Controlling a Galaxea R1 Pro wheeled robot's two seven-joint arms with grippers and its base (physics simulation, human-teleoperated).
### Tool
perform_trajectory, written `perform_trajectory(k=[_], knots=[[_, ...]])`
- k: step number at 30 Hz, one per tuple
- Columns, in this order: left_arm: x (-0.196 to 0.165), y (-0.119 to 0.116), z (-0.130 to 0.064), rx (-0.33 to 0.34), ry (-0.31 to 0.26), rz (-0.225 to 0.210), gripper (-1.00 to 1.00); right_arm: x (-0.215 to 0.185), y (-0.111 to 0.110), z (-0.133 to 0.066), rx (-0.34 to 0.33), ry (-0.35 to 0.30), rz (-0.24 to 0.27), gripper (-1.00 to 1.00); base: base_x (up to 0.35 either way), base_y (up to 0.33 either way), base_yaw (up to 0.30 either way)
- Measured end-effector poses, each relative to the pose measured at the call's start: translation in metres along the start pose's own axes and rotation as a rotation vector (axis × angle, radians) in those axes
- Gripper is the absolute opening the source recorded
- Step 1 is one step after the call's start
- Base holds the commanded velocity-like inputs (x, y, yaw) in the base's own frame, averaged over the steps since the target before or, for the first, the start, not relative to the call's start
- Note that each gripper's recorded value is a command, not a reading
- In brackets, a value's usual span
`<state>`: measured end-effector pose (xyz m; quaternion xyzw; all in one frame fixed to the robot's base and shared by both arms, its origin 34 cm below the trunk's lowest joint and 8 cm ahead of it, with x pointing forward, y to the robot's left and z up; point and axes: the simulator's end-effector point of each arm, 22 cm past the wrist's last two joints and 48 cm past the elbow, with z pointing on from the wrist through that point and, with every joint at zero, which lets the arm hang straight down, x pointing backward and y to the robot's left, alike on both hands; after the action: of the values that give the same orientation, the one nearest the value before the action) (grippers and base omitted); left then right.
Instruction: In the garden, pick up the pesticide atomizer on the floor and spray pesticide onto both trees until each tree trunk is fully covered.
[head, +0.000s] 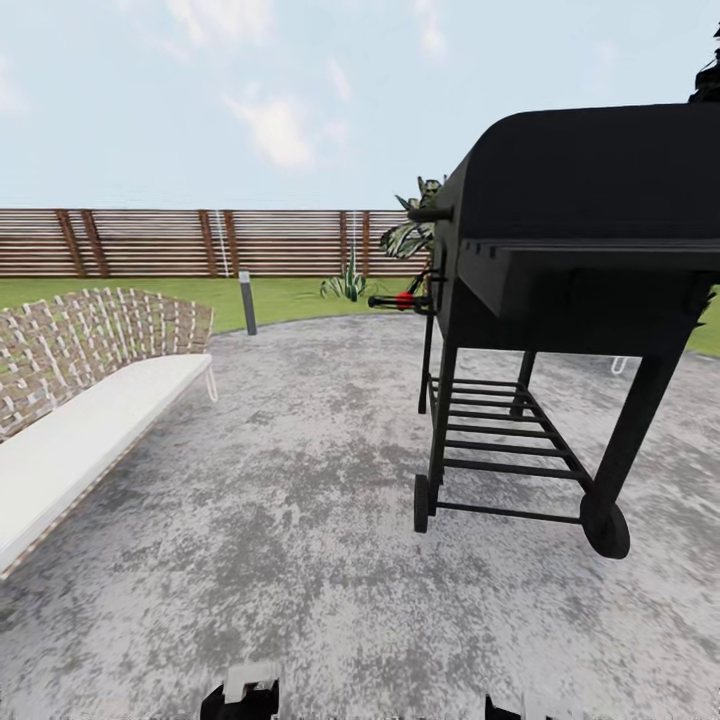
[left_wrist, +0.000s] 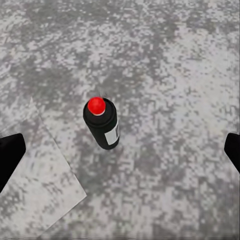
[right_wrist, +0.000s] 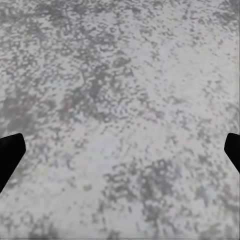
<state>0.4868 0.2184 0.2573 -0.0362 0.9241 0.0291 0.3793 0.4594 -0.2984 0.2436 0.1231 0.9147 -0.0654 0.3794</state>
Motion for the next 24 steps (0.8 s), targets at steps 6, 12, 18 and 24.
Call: perform_trajectory(k=[6, 12, 18, 24], knots=[[0.012, 0.001, 0.003, 0.000, 0.024, 0.003, 1.00, 0.011, -0.002, 0.002, 0.005, 0.023, -0.006, 1.00, 0.000, 0.000, -0.149], [0.012, 0.001, 0.003, 0.001, 0.025, 0.003, 1.00, 0.011, -0.002, 0.003, 0.006, 0.023, -0.006, 1.00, 0.000, 0.000, -0.257], [0.016, 0.001, 0.004, 0.001, 0.033, 0.004, 1.00, 0.015, -0.003, 0.003, 0.007, 0.031, -0.008, 1.00, 0.000, 0.000, -0.204], [0.028, 0.002, 0.007, -0.001, 0.057, 0.006, 1.00, 0.026, -0.004, 0.005, 0.011, 0.054, -0.013, 1.00, 0.000, 0.000, -0.049]])
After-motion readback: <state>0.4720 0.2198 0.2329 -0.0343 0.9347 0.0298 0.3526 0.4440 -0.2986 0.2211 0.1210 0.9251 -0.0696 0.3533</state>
